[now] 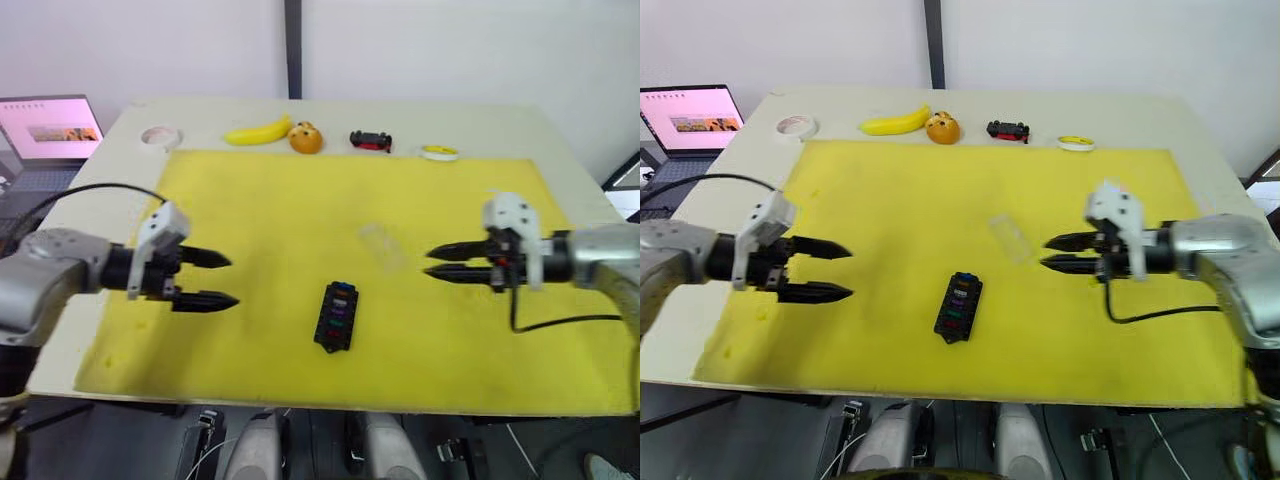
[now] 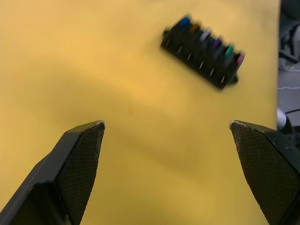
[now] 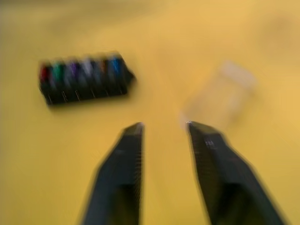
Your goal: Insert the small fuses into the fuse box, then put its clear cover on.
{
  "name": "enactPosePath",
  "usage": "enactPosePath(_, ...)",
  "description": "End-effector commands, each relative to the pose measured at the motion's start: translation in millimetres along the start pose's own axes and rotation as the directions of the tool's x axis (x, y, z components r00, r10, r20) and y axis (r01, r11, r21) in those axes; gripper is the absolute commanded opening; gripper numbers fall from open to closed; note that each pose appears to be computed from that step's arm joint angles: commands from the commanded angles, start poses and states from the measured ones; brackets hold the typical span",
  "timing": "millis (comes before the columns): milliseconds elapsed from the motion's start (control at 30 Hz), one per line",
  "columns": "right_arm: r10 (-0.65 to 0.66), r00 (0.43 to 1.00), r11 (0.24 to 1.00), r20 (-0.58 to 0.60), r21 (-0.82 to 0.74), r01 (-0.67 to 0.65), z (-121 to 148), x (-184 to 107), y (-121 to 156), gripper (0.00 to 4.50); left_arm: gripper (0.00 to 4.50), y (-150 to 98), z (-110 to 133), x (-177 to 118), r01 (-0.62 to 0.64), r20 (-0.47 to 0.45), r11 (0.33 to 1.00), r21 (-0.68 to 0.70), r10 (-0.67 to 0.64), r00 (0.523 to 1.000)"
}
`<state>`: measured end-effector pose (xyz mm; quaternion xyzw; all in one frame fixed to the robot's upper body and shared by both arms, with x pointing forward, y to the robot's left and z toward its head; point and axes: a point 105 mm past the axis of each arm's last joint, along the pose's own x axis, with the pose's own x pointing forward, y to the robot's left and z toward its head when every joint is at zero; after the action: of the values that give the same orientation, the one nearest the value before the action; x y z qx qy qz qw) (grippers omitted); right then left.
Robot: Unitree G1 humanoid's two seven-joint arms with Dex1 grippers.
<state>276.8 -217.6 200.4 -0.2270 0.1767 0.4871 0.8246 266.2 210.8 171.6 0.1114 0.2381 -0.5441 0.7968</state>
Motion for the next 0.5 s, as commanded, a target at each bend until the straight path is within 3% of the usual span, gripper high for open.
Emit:
enactPosePath(33, -0.085, 0.994, 0.994, -0.066, -0.074, 0.080, -4, -42, -12, 3.49, 4.50, 7, 0, -43, -0.128, -0.018, 0.991, 0.036, 0.129, 0.991)
enactPosePath(100, -0.133, 0.985, 0.990, -0.113, -0.065, 0.126, -15, -61, -17, 4.44, 4.50, 12, -11, -63, -0.200, -0.054, 0.979, 0.031, 0.201, 0.978)
enactPosePath(300, -0.218, 0.961, 0.976, -0.172, -0.048, 0.213, -30, -93, -21, 4.44, 4.50, 13, -26, -93, -0.293, -0.085, 0.956, 0.011, 0.293, 0.952)
enactPosePath(500, -0.176, 0.981, 0.982, -0.085, -0.087, 0.169, -11, -68, -18, 4.44, 4.50, 8, -15, -58, -0.208, -0.019, 0.976, 0.064, 0.209, 0.978)
